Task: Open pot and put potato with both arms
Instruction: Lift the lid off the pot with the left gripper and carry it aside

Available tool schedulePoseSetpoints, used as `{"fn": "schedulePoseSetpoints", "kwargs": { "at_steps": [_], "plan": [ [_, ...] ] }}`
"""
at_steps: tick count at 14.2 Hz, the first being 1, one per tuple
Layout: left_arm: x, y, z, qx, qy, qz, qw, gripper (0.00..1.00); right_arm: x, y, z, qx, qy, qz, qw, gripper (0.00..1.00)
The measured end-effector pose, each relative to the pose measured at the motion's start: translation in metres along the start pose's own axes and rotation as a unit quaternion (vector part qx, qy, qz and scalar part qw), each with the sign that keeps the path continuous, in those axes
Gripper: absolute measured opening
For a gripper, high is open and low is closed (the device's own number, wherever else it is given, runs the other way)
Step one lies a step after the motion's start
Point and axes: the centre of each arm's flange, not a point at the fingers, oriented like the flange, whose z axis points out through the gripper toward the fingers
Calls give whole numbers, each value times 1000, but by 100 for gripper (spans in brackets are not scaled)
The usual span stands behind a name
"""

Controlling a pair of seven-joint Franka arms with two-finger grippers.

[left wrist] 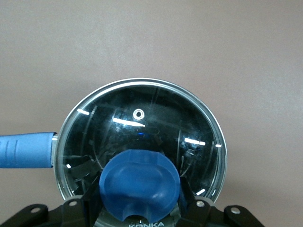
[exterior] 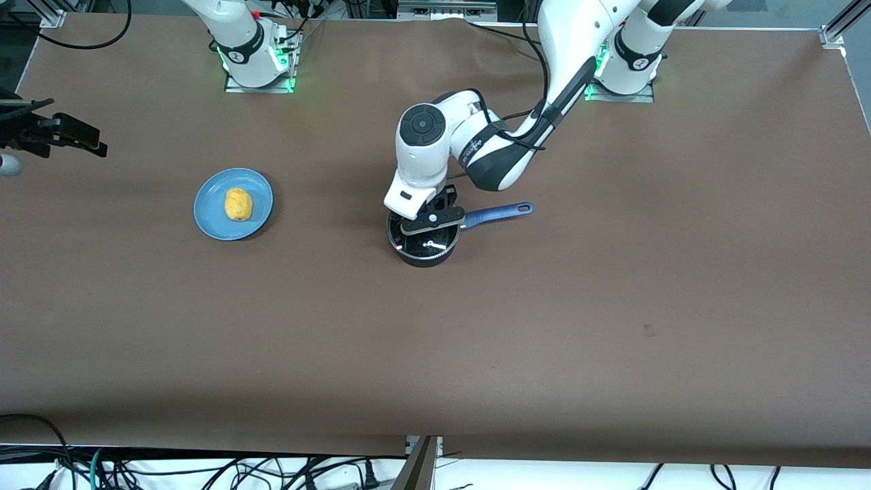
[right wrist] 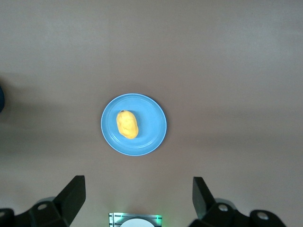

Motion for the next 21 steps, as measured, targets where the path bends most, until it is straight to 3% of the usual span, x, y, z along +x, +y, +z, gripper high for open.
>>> {"fn": "schedulePoseSetpoints", "kwargs": {
  "at_steps": [8,12,16,21],
  "plan": [
    [2,0,-2,1,0,-1,1000,66,0,0,0,0,0,0,1000,100],
    [22,-2,-41,11,4,-11,1000,66,0,0,0,0,0,0,1000,100],
    [103,-54,-99,1,24,21,999,66,0,0,0,0,0,0,1000,100],
    [264,-255,-109,20,0,124,992,66,3,-11,3,0,-4,-10,1000,100]
  ]
}}
